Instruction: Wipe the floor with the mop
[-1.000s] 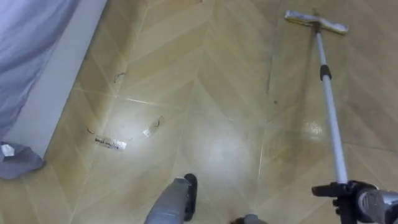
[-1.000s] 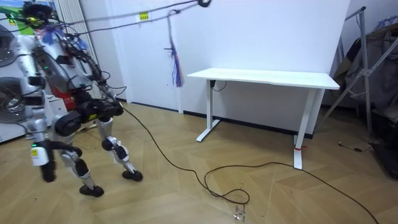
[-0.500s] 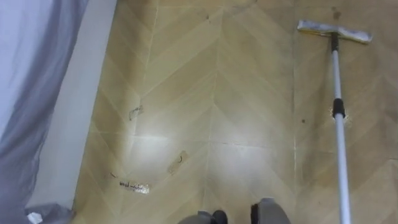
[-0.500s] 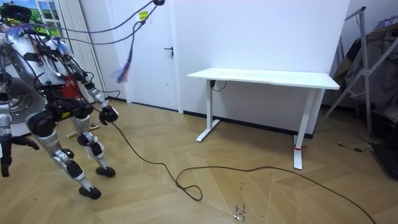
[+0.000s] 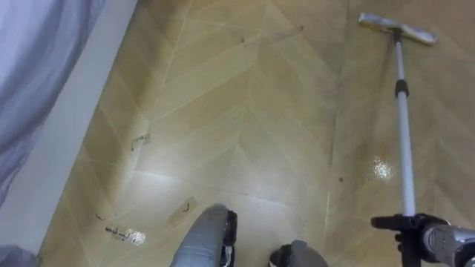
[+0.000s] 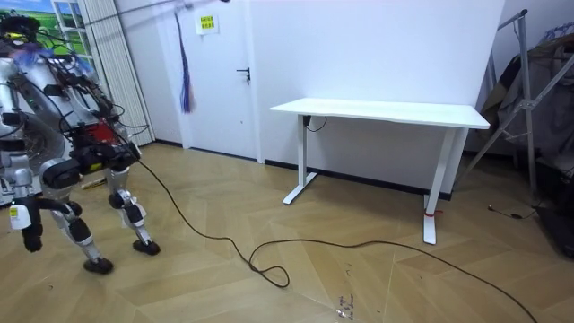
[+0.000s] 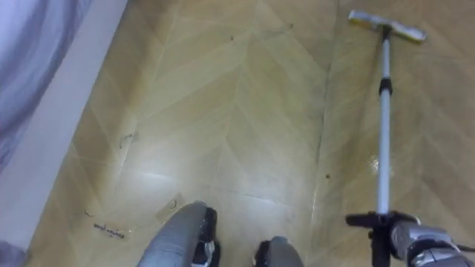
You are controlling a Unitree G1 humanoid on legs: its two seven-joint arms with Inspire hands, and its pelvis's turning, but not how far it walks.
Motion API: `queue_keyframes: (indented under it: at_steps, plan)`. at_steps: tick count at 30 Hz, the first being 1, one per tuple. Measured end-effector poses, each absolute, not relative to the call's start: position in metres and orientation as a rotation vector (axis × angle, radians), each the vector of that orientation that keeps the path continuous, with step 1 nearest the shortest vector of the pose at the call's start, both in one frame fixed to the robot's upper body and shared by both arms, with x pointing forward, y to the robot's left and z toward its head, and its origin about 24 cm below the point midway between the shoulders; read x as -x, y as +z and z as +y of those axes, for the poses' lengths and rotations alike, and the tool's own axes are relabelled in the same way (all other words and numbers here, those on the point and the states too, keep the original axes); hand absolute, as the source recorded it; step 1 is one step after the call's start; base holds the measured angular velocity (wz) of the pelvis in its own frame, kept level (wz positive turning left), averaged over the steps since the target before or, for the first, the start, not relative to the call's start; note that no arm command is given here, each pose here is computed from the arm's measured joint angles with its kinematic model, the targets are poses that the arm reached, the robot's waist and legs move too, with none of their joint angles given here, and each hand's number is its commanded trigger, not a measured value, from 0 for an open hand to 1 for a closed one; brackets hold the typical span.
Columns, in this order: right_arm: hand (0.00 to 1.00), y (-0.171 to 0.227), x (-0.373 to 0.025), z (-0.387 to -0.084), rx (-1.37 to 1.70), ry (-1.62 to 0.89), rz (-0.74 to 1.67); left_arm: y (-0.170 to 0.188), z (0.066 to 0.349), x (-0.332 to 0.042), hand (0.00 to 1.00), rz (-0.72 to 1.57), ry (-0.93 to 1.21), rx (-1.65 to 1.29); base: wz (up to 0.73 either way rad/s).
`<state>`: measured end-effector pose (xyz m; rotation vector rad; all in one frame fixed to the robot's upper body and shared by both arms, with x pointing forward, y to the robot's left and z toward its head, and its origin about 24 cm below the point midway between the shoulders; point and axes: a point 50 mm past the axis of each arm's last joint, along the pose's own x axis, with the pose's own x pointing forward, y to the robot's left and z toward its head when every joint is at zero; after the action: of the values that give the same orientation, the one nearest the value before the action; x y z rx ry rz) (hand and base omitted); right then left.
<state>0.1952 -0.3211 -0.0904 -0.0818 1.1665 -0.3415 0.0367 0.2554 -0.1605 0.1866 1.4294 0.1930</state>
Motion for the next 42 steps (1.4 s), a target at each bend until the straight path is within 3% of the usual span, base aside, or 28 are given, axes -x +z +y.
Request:
queue_keyframes:
  at_steps: [1, 5, 6, 9, 18, 23, 27, 30, 35, 42]
  plan:
    - [1.00, -0.094, -0.187, -0.322, 0.077, -0.344, 1.184, -0.161, 0.255, -0.037, 0.00, 1.430, 0.183, -0.192, 0.45]
    - [1.00, -0.126, -0.082, -0.335, 0.081, -0.417, 1.438, -0.161, 0.245, -0.061, 0.00, 1.370, 0.131, -0.215, 0.73]
    - [1.00, -0.133, -0.046, -0.332, 0.089, -0.430, 1.523, -0.162, 0.238, -0.062, 0.00, 1.360, 0.115, -0.212, 0.10]
    - [1.00, -0.144, 0.003, -0.316, 0.075, -0.428, 1.614, -0.163, 0.236, -0.062, 0.00, 1.354, 0.108, -0.219, -0.09]
    - [1.00, -0.159, -0.002, -0.279, 0.061, -0.377, 1.619, -0.168, 0.219, -0.050, 0.00, 1.373, 0.137, -0.214, -0.38]
    - [1.00, -0.143, -0.082, -0.300, 0.104, -0.390, 1.486, -0.165, 0.230, -0.053, 0.00, 1.375, 0.198, -0.200, 0.06]
    - [1.00, -0.099, -0.174, -0.326, 0.141, -0.400, 1.226, -0.157, 0.259, -0.053, 0.00, 1.355, 0.287, -0.207, 0.14]
    - [1.00, -0.072, -0.213, -0.334, 0.128, -0.403, 1.103, -0.155, 0.263, -0.047, 0.00, 1.357, 0.284, -0.223, 0.26]
    - [1.00, -0.094, -0.172, -0.336, 0.078, -0.415, 1.202, -0.156, 0.257, -0.047, 0.00, 1.361, 0.215, -0.211, 0.41]
    - [1.00, -0.132, -0.064, -0.332, 0.139, -0.433, 1.460, -0.160, 0.240, -0.062, 0.00, 1.313, 0.183, -0.182, 0.03]
